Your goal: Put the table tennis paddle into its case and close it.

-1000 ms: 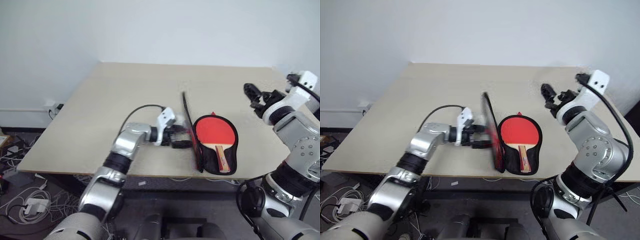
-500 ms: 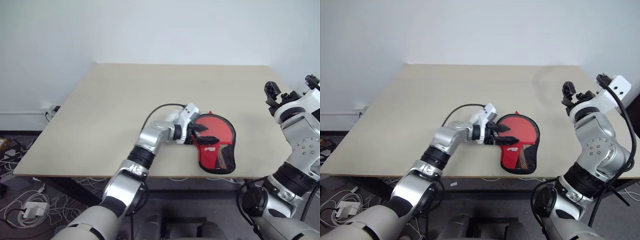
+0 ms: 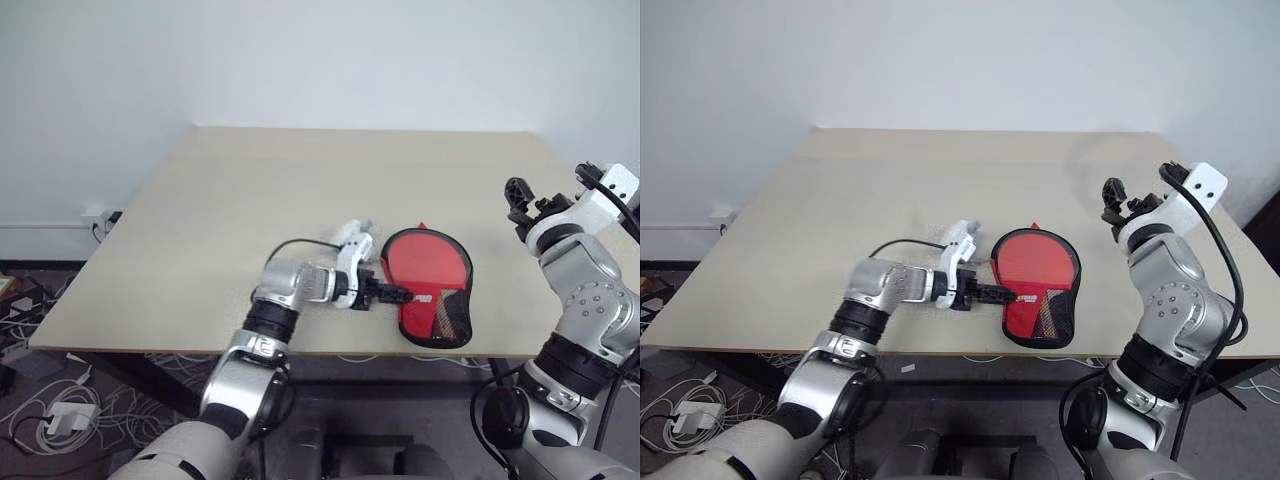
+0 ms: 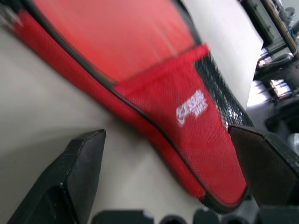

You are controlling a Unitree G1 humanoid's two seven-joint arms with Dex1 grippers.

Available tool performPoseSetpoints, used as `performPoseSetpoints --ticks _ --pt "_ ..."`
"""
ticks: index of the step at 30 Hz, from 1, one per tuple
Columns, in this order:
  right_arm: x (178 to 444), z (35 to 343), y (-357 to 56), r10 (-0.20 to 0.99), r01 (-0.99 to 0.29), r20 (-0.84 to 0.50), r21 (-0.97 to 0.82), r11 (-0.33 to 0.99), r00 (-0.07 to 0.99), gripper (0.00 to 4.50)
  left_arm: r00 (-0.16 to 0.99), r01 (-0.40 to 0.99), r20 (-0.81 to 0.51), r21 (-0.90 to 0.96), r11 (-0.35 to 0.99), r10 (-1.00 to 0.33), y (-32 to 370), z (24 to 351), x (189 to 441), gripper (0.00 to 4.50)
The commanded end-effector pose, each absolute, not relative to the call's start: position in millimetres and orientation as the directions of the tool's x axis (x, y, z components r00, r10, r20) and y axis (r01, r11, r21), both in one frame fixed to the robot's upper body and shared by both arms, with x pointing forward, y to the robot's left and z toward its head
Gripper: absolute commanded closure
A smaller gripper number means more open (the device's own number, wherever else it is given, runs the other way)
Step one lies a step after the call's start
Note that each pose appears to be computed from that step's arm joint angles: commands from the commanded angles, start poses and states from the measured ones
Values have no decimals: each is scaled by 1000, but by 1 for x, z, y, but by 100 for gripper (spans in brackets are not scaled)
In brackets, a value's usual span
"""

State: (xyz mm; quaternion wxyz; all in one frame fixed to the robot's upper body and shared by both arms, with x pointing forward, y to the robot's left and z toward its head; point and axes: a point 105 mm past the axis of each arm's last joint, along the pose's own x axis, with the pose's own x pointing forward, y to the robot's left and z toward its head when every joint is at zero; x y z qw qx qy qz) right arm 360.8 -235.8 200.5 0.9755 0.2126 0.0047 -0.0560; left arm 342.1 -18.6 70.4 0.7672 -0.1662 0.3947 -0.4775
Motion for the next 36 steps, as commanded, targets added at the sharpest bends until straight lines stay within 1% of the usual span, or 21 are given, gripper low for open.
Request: performPoseSetpoints --ticks 1,4,6,10,13,19,22,24,26,28,29,31,36 --pt "360 215 -237 -107 88 25 397 914 994 35 230 589 -437 -649 482 -870 -35 75 346 0" --pt "360 216 -238 -109 90 28 396 914 994 35 225 578 -434 -661 478 -873 -46 74 346 0" --pt "360 216 -239 -116 95 29 397 913 993 35 207 540 -421 -703 462 -883 -52 72 344 0" --pt "358 215 -242 -129 107 29 401 910 991 35 166 478 -376 -778 408 -912 -61 75 338 0" --pt "357 214 -243 -135 112 28 402 909 990 35 123 438 -322 -831 343 -939 -67 82 331 0" --pt "356 213 -246 -145 122 25 404 907 989 35 63 412 -279 -867 280 -958 -72 88 320 0" --pt "356 213 -246 -145 122 26 404 906 989 28 74 403 -280 -870 286 -957 -72 87 321 61" --pt "357 212 -246 -145 123 24 404 907 989 28 77 395 -268 -876 276 -960 -72 88 321 124" --pt "357 211 -246 -146 126 20 405 906 989 28 78 387 -259 -882 268 -963 -71 89 321 203" --pt "357 210 -247 -147 127 17 406 905 989 28 77 382 -263 -883 272 -962 -71 88 321 271" --pt "358 209 -247 -147 128 16 406 905 989 28 91 367 -277 -884 291 -957 -70 85 322 312" --pt "358 209 -247 -148 129 15 407 904 989 28 107 344 -289 -887 308 -951 -69 82 324 379" --pt "359 206 -248 -151 137 5 407 903 988 28 105 293 -274 -910 293 -956 -67 84 325 379"
